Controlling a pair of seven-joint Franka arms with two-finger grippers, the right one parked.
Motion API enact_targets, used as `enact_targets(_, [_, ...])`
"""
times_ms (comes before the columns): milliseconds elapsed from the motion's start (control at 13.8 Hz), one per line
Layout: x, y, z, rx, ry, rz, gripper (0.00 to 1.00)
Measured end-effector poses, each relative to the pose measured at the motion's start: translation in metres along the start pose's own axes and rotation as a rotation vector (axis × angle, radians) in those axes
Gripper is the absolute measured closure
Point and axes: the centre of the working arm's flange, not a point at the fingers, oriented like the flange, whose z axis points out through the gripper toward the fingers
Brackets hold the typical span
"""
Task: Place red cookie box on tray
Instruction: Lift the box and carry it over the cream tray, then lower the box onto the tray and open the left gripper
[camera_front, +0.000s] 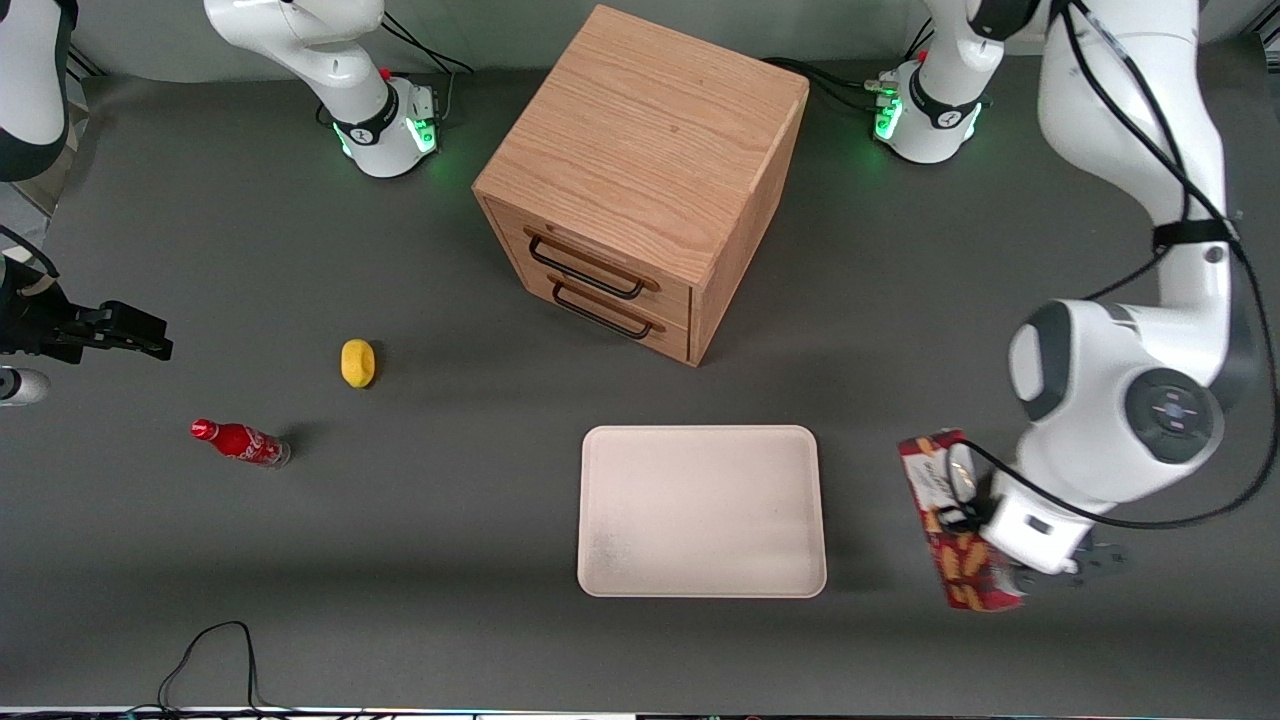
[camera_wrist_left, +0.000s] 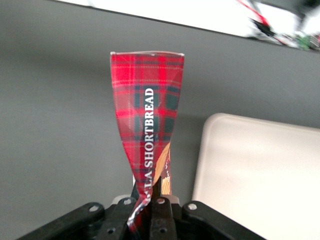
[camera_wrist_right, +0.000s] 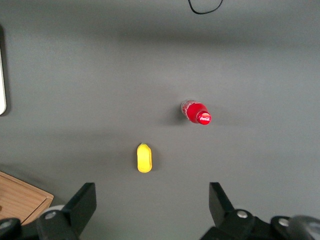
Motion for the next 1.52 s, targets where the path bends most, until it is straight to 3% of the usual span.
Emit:
enact_targets(290, [-0.034,0.082,0.028,-0.03,-0.008,0.124,0.93])
enact_targets(725, [-0.059,0.11,0.143,0.014,0.003,0.204,0.93])
enact_targets(1014, [-0.064,0.105,0.168,0.027,-0.011,0.149,0.89])
enact_targets(1159, [-0.061,0.106,0.165,0.02,0.01,0.136,0.72])
enact_targets(1232, [-0.054,0.105,0.146,0.008,0.039,0.129,0.37])
enact_targets(1449, [-0.04,0.088,0.094,-0.006,0.083,0.09,0.04])
enact_targets(1522, [-0.035,0.07,0.061,-0.004,0.085,0.065,0.0])
